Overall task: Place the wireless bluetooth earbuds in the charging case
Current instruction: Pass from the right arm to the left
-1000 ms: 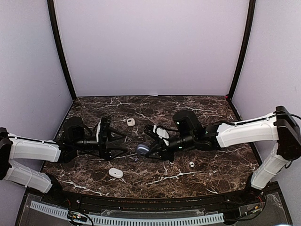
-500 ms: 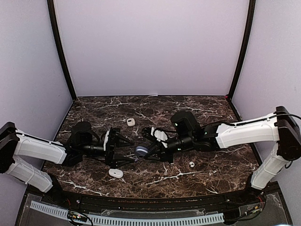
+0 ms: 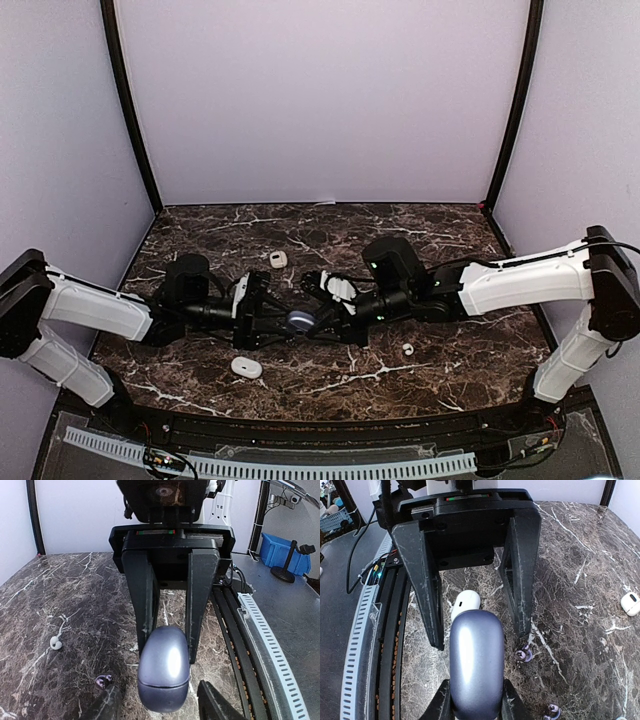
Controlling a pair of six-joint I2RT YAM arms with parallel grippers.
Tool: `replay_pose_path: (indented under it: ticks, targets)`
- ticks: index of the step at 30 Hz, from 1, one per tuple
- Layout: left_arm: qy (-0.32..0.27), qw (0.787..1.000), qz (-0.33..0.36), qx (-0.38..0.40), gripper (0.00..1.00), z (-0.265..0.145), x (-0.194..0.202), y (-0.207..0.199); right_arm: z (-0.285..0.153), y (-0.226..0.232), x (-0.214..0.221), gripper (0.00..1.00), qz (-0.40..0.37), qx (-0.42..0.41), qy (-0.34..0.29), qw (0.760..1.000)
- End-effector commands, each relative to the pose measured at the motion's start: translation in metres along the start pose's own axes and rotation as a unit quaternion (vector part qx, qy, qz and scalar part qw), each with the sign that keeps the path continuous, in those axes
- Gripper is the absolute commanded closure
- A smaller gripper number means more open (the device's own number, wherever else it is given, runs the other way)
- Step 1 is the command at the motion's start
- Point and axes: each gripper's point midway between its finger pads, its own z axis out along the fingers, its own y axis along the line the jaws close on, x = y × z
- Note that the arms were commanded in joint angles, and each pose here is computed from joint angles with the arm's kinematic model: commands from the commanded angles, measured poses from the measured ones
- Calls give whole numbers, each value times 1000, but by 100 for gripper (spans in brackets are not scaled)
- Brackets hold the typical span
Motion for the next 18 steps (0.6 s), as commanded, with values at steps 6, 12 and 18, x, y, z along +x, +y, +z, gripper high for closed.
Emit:
replay_pose_path:
  ticks: [6,12,18]
  targets:
    - [5,1000,-8,19,47,6,-3,-3,1,2,-20,92,-11,-3,-29,1000]
    - [3,1000,-6,19,64,6,-4,-3,1,2,-21,91,-9,-4,-31,999]
    - [-4,1000,-6,19,52,6,-6,-4,1,1,-21,90,-8,-1,-31,999]
